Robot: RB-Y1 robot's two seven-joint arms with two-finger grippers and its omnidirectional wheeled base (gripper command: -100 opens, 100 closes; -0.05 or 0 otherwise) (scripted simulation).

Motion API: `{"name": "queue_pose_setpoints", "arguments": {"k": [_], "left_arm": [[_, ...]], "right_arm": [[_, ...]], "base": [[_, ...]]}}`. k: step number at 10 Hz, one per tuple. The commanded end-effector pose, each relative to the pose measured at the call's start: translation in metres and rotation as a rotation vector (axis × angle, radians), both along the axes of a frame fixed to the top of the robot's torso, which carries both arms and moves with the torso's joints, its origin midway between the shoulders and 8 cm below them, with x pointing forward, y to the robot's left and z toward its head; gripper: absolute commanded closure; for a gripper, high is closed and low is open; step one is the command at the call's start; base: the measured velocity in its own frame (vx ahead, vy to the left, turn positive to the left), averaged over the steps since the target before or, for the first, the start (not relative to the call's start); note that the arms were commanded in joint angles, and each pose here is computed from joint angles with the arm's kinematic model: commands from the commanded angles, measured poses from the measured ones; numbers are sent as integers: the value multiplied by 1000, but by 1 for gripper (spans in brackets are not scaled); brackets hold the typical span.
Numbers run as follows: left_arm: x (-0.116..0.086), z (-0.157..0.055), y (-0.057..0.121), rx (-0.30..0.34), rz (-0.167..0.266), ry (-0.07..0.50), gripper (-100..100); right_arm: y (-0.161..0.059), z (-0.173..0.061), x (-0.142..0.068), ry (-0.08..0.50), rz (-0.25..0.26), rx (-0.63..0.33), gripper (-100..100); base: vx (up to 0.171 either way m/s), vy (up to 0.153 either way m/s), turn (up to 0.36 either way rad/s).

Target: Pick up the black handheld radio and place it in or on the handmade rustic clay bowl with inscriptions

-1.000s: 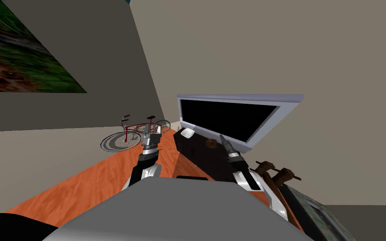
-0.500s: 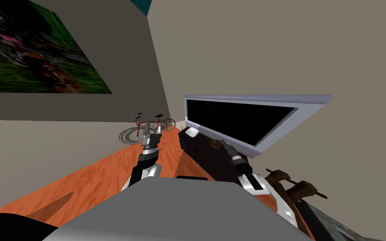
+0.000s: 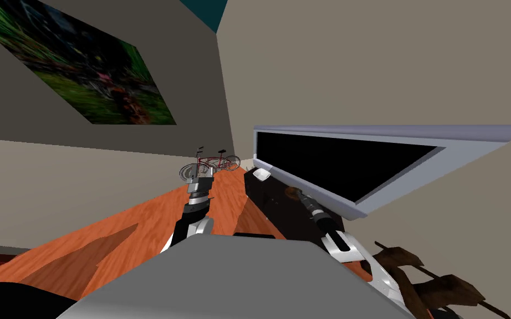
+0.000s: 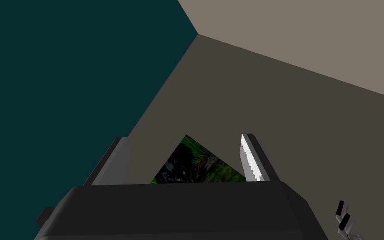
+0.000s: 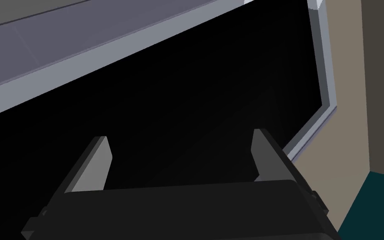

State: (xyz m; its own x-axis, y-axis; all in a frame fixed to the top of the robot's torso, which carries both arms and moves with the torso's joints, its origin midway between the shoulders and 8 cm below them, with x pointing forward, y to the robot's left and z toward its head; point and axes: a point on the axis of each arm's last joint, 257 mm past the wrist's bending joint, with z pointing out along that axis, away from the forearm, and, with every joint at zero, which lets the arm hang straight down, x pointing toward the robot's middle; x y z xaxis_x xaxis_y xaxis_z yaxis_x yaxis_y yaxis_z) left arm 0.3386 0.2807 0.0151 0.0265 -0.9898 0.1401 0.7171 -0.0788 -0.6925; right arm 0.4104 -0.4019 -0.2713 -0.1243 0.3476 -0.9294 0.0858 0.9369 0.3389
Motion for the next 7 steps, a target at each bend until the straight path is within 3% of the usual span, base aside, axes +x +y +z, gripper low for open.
{"name": "queue_pose_setpoints", "arguments": {"k": [1, 3, 4, 6, 7], "left_arm": [[0, 0, 0, 0, 0, 0, 0], [0, 0, 0, 0, 0, 0, 0], [0, 0, 0, 0, 0, 0, 0], [0, 0, 0, 0, 0, 0, 0], [0, 0, 0, 0, 0, 0, 0]], "right_arm": [[-22, -20, -5, 61, -26, -80, -100], [-63, -55, -22, 182, -76, -208, -100], [-67, -60, -24, 194, -84, -209, -100], [-107, -88, -46, 314, -133, -328, -100], [-108, -90, -47, 317, -135, -328, -100]], "base": [[-34, 17, 203], [-50, 22, 377], [-40, 13, 122], [-44, 22, 304], [-37, 9, 113]]}}
